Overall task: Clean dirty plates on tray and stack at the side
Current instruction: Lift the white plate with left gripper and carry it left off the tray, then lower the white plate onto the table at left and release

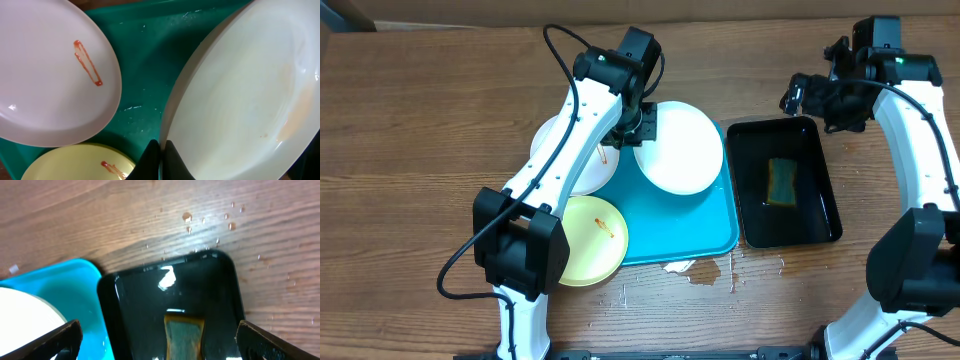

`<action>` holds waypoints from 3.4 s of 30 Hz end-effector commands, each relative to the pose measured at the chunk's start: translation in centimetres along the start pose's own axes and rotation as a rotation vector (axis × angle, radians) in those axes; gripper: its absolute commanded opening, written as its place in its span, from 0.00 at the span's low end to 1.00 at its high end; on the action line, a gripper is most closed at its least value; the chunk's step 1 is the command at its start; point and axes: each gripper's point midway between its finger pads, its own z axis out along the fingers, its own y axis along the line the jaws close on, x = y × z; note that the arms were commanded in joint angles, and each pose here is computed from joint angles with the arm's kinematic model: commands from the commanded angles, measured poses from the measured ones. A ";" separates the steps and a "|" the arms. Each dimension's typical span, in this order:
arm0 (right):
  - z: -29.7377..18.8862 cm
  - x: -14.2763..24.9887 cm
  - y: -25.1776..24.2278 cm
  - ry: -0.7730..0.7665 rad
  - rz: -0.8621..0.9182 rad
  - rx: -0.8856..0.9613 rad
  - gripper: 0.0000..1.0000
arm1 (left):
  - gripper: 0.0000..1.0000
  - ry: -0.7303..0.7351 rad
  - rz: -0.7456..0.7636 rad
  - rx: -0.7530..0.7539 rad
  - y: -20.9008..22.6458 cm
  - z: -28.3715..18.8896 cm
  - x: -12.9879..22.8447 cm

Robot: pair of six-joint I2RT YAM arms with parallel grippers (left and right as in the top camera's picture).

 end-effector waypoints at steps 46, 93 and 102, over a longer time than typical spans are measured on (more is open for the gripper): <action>-8.3 0.3 -23.8 -0.215 0.796 0.111 1.00 | 0.04 -1.150 0.555 -0.653 -22.4 -16.7 -0.9; -8.3 0.4 -23.8 -0.215 0.796 0.111 1.00 | 0.04 -0.307 -0.803 -0.125 35.1 -6.9 -3.6; -8.3 0.3 -23.8 -0.215 0.796 0.111 1.00 | 0.04 -0.215 -0.863 -0.241 38.3 -1.7 0.4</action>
